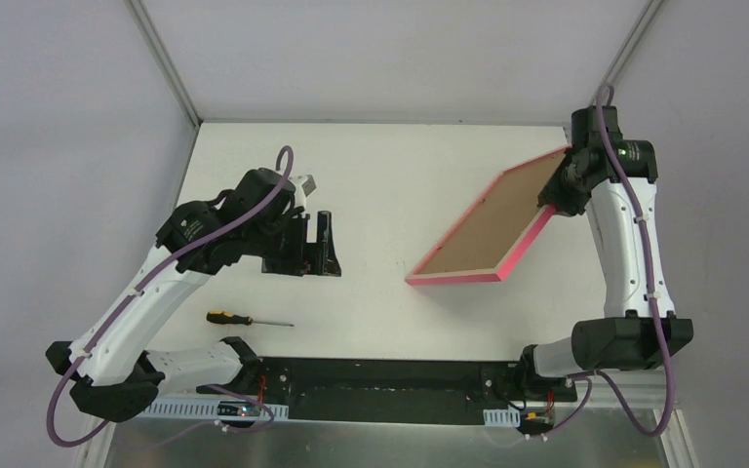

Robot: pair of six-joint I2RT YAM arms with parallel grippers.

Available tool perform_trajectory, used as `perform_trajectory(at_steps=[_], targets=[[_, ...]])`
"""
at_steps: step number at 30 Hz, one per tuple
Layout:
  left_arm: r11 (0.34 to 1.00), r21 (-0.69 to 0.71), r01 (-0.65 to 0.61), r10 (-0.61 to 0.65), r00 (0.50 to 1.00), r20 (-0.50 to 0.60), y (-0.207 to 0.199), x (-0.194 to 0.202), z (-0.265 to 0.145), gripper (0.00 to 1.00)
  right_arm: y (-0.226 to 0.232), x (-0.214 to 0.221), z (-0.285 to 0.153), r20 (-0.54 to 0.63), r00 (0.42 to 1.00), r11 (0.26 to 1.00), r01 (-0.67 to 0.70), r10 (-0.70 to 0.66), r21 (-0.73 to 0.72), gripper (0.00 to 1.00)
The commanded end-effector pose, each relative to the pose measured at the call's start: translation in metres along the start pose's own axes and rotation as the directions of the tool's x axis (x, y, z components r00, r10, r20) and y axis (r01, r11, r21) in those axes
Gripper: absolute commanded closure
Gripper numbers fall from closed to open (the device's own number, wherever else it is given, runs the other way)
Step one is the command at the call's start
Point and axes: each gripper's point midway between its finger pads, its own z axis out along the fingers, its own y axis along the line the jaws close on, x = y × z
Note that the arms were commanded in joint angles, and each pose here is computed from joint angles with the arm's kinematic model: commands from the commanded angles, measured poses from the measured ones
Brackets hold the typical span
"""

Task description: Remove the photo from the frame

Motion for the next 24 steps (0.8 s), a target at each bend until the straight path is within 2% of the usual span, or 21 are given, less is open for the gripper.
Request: perform_trajectory(at_steps=[1,6,9,16,24], targets=[[0.997,-0.016,-0.071,0.071,0.997,-0.005,0.000,-0.007,-0.006,0.19,-0.062,-0.027,-0.016,0.051,0.942,0.882,0.291,-0.333,0.371,1.00],[0.995,-0.037,-0.091,0.089,0.995,-0.044,0.003,-0.004,-0.004,0.19,-0.053,-0.040,-0.023,0.058,0.882,0.822,0.410,-0.468,0.394,1.00],[0.994,-0.057,-0.093,0.089,0.994,-0.069,0.008,0.000,-0.001,0.19,-0.023,-0.048,-0.029,0.090,0.838,0.802,0.475,-0.538,0.363,1.00],[0.993,-0.074,-0.092,0.088,0.994,-0.066,0.011,-0.002,-0.005,0.19,0.039,-0.049,-0.023,0.084,0.709,0.663,0.602,-0.700,0.444,1.00],[0.992,-0.101,-0.073,0.070,0.997,-0.032,0.021,0.002,-0.017,0.20,0.114,-0.004,-0.006,0.054,0.512,0.476,0.748,-0.857,0.463,1.00]])
